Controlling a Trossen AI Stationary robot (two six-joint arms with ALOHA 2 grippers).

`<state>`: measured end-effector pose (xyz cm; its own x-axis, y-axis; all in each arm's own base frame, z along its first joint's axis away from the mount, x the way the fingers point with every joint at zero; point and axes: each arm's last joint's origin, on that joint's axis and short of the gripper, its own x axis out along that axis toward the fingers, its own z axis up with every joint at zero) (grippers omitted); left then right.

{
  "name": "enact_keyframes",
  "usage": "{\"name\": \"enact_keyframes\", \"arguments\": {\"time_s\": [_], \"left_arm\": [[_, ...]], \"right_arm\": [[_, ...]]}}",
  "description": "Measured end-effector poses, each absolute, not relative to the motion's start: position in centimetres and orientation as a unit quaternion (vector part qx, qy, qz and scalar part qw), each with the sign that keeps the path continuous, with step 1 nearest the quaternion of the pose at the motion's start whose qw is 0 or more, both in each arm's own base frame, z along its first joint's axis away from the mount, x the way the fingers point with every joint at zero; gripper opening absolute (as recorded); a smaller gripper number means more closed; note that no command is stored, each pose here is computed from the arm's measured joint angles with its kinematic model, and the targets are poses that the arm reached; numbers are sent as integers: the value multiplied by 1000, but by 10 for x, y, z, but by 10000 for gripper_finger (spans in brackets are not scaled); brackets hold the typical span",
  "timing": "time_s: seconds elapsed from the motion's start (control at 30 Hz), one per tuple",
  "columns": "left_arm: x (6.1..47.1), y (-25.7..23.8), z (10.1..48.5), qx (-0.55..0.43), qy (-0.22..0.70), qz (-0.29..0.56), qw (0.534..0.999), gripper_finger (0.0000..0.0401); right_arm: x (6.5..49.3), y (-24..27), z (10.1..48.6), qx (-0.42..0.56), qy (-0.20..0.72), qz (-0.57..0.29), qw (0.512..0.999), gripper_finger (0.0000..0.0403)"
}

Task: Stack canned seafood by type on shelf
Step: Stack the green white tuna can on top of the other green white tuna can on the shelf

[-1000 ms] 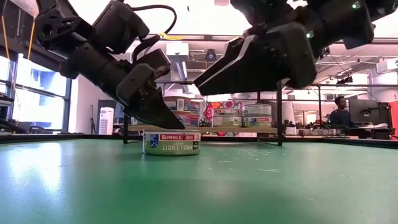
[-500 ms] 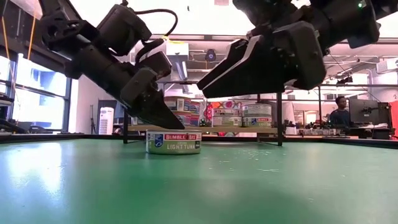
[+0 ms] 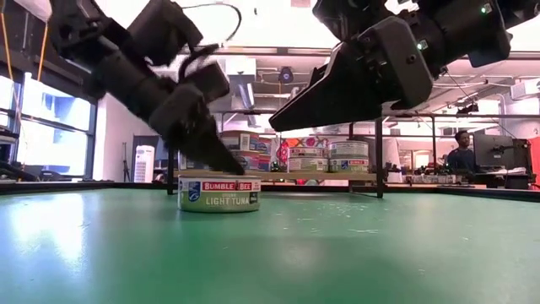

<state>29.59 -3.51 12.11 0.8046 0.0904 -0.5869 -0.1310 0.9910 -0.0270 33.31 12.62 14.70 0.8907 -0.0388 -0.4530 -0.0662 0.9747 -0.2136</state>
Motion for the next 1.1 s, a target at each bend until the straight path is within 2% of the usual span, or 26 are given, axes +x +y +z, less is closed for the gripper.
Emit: {"name": "enact_keyframes", "arguments": {"time_s": [0.3,0.77,0.87,0.93,1.0,1.1], "left_arm": [[301,-34,100,-45,325,61,943,0],[300,-24,96,-32,342,60,937,0],[299,-22,94,-31,348,55,935,0],[299,-22,93,-30,350,52,935,0],[299,-23,94,-30,350,51,935,0],[299,-24,94,-29,350,48,935,0]], "right_arm": [[333,126,147,-112,234,7,966,281],[332,132,145,-164,236,37,957,281],[337,135,138,-190,242,27,951,281],[342,136,133,-207,245,-9,947,281],[346,135,131,-211,246,-43,945,281],[348,136,135,-203,253,-49,945,281]]}}
